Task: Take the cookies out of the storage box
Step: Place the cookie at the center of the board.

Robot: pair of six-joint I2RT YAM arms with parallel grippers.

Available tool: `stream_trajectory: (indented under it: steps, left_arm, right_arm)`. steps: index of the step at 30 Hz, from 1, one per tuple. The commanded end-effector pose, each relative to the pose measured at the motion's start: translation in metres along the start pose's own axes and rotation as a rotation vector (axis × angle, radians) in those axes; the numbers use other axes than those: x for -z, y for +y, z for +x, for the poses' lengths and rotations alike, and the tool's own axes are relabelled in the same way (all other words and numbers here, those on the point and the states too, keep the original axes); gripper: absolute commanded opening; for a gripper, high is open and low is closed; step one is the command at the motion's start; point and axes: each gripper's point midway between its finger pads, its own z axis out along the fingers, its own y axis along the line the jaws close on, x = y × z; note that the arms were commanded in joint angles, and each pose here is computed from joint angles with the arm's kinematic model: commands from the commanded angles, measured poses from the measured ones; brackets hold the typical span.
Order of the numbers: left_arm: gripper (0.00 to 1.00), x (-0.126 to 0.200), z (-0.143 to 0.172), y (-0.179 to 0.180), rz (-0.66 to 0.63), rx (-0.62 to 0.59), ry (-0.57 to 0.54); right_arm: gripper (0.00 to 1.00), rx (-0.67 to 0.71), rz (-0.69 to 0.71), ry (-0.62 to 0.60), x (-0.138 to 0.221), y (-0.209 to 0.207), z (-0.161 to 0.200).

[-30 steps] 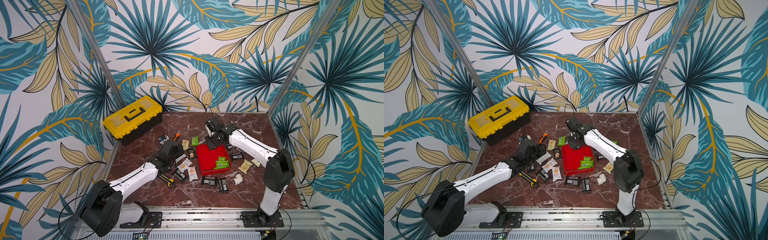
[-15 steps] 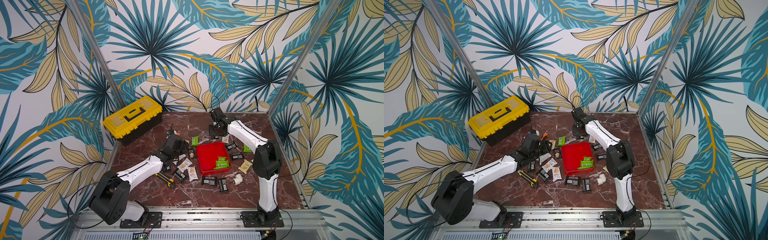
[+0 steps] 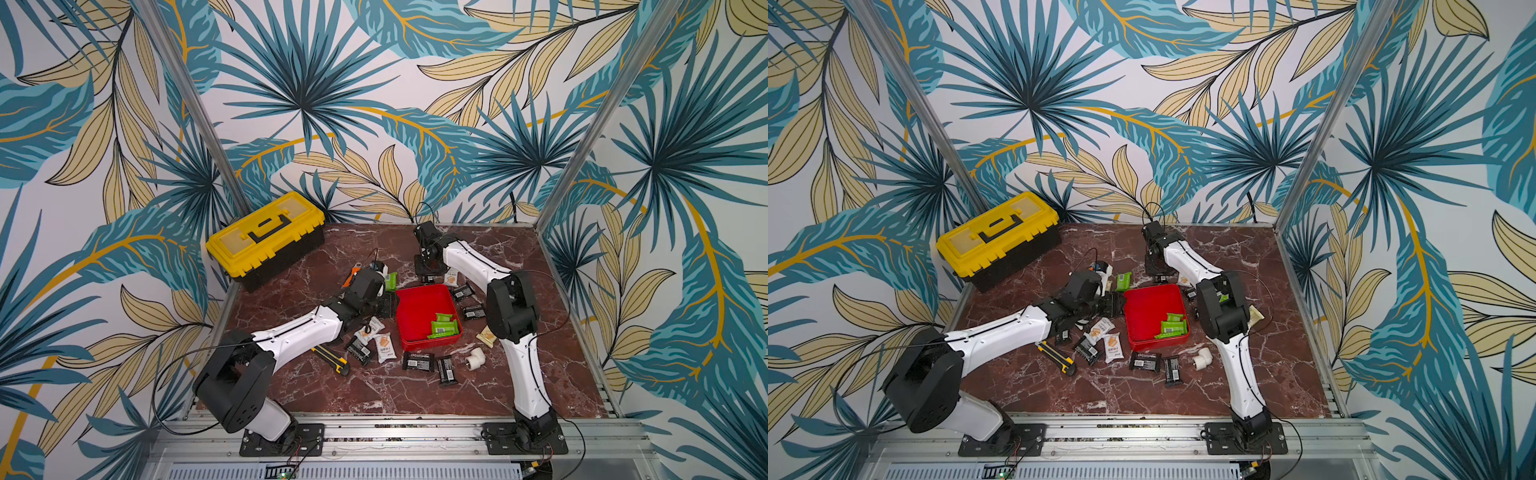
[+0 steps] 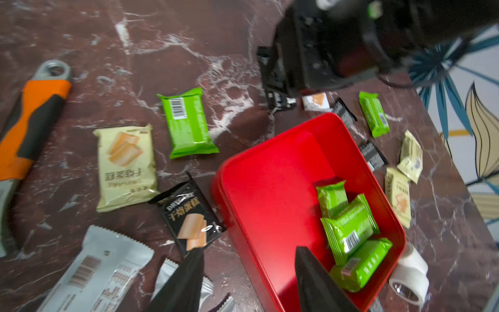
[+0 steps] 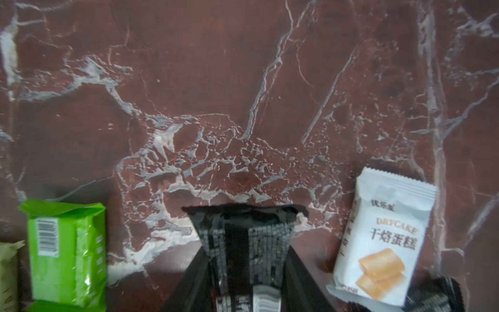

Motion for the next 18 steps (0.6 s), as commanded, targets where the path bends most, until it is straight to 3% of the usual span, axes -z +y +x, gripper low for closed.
stream_trajectory:
  steps: [1,8,13,18]
  left_arm:
    - [0.59,0.001,-0.015,-0.027,0.068,-0.124,-0.013]
    - [0.59,-0.009,0.0,-0.063,0.187,-0.25,0.064]
    - [0.58,-0.013,0.02,-0.093,0.336,-0.334,0.167]
    - [0.54,-0.017,0.045,-0.108,0.454,-0.349,0.328]
  right_arm:
    - [0.47,0.008,-0.006,-0.002,-0.001,-0.001,-0.004]
    - [0.61,0.015,-0.03,-0.028,0.015,0.0,-0.012]
    - [0.64,0.009,-0.082,-0.088,0.06,0.001,-0.022]
    - [0.64,-0.01,-0.102,-0.109,0.106,-0.012,-0.003]
